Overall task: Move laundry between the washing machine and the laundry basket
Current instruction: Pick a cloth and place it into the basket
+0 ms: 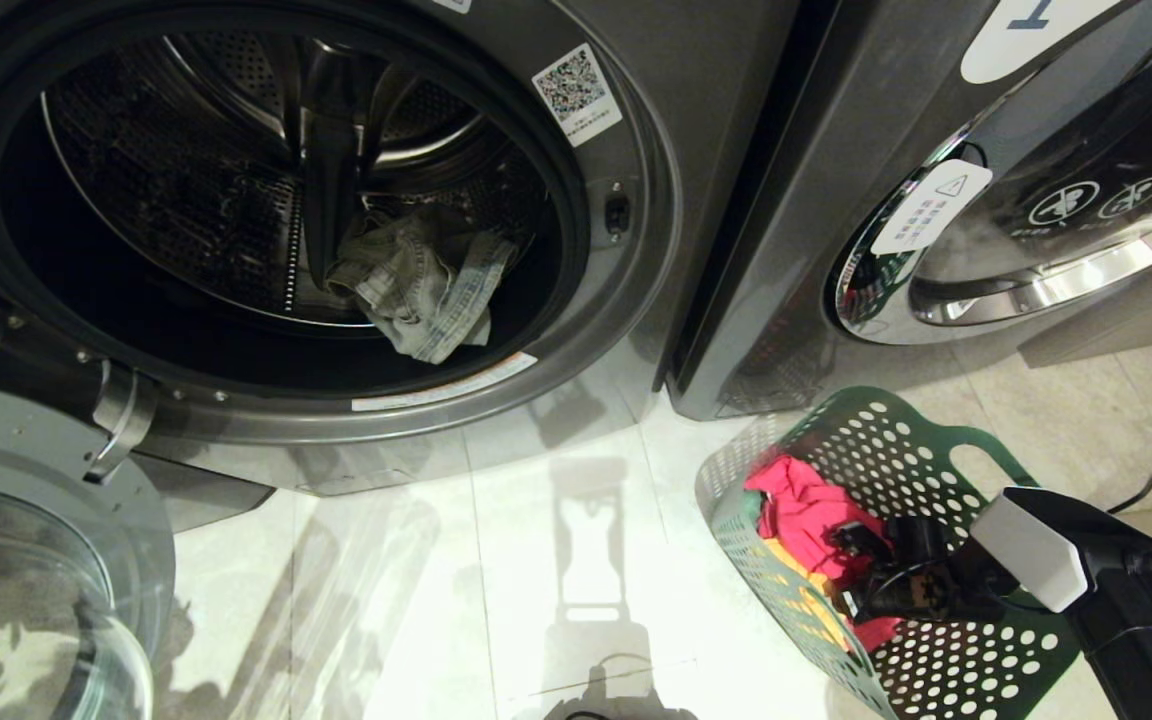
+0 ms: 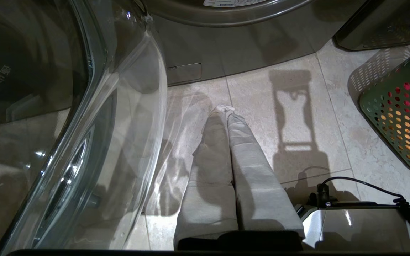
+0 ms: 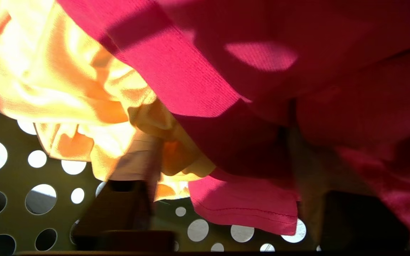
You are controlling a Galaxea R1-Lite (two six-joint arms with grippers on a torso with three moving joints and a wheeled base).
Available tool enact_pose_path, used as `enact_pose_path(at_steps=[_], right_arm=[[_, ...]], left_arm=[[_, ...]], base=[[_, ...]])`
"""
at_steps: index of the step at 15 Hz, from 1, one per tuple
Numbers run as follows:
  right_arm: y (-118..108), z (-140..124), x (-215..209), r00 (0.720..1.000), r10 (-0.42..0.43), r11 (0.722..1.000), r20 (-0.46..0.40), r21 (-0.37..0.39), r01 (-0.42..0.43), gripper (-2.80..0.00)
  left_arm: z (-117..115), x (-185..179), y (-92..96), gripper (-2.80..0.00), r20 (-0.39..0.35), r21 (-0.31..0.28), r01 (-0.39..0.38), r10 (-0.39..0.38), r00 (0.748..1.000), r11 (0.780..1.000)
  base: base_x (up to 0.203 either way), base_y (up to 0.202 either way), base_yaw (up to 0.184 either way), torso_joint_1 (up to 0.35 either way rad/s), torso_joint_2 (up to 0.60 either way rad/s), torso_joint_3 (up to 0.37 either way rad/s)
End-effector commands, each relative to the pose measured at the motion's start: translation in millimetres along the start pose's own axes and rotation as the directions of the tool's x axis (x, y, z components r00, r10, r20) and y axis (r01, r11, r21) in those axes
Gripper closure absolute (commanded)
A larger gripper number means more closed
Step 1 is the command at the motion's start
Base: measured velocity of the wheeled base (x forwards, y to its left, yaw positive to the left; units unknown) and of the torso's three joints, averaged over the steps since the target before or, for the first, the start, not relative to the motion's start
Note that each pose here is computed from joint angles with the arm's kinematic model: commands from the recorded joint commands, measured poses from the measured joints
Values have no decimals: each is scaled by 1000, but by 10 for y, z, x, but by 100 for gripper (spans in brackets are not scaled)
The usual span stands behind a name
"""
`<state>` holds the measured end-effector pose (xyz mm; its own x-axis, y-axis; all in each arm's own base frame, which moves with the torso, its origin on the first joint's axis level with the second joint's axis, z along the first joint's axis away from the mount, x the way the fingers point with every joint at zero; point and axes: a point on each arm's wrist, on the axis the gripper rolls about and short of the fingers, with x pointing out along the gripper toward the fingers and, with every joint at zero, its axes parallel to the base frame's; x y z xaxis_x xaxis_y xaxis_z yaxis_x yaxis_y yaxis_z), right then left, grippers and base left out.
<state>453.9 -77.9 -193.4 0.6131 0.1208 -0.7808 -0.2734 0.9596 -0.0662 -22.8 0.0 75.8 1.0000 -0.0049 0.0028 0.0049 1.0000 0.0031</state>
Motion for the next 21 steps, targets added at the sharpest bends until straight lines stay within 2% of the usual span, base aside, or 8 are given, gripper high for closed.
enact_pose_path(at_steps=[1, 7, 12, 17, 21], right_arm=[[2, -3, 4, 1000, 1, 1000, 2, 3, -1, 0], [-1, 12, -8, 1000, 2, 1000, 5, 0, -2, 0], [-12, 142, -182, 1000, -2, 1000, 17, 0, 2, 0], [50, 417, -838, 999, 11, 1000, 36, -2, -11, 0], [153, 585, -1500, 996, 18, 1000, 85, -11, -17, 0]], left_arm=[[1, 1, 0, 0, -1, 0, 0, 0, 1000, 1000], [1, 1, 0, 0, -1, 0, 0, 0, 1000, 1000], [0, 0, 0, 0, 0, 0, 0, 0, 1000, 1000], [0, 0, 0, 0, 0, 0, 0, 0, 1000, 1000], [1, 1, 0, 0, -1, 0, 0, 0, 1000, 1000]], base=[[0, 0, 0, 0, 0, 0], [0, 0, 0, 0, 0, 0], [0, 0, 0, 0, 0, 0], [0, 0, 0, 0, 0, 0], [0, 0, 0, 0, 0, 0]])
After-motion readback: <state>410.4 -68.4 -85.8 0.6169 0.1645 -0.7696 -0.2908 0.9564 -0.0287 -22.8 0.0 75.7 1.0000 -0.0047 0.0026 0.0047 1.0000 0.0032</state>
